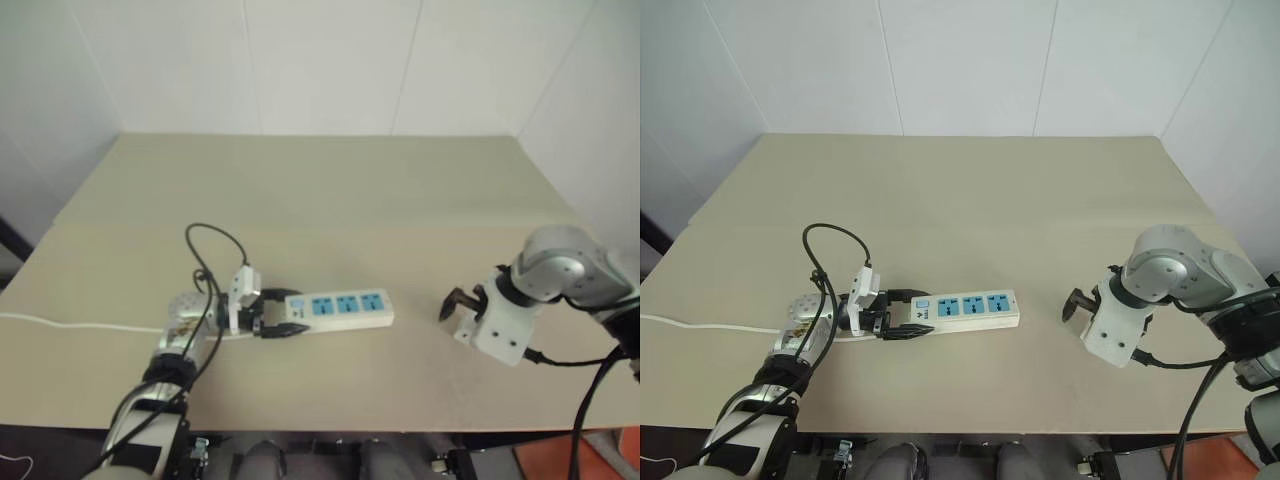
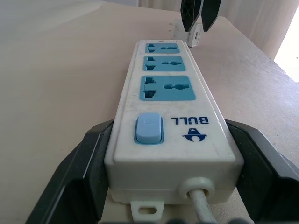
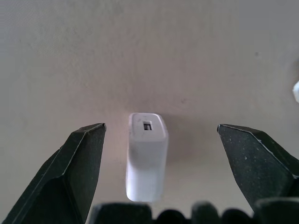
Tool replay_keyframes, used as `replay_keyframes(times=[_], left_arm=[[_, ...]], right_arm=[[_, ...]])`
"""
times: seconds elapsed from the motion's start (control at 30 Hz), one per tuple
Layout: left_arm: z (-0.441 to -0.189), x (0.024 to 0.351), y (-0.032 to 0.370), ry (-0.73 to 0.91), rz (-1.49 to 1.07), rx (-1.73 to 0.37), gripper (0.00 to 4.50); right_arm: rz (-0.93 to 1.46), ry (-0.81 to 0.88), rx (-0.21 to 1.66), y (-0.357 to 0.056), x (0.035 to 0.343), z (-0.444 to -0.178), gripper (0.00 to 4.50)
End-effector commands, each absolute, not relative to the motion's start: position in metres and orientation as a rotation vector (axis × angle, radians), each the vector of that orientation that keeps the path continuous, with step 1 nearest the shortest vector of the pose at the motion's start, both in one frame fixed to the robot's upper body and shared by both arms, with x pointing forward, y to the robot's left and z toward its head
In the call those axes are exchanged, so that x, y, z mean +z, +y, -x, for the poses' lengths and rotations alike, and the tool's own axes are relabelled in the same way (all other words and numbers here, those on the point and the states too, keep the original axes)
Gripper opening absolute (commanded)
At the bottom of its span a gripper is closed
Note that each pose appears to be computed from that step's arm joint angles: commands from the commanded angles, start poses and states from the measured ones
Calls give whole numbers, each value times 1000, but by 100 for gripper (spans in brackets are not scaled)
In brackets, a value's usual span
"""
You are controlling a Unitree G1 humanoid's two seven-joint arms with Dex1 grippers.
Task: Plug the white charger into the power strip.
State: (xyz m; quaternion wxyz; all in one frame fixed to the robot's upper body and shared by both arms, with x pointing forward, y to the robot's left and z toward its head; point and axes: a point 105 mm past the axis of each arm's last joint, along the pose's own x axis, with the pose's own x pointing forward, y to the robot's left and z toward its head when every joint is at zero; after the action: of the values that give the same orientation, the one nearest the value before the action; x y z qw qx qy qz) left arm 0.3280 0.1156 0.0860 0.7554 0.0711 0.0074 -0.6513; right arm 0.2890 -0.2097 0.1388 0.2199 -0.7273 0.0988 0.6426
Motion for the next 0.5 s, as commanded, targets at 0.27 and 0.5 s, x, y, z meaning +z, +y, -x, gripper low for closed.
replay_keyframes(times=[0.27,0.5], left_arm=[[-329,91,116,-6,-180,-1414,327],[-329,91,117,-4,-182,-1411,327]], right_arm=[[2044,249,1765,-210,134,-296,450],[2057,255,1798,-215,127,-294,432]])
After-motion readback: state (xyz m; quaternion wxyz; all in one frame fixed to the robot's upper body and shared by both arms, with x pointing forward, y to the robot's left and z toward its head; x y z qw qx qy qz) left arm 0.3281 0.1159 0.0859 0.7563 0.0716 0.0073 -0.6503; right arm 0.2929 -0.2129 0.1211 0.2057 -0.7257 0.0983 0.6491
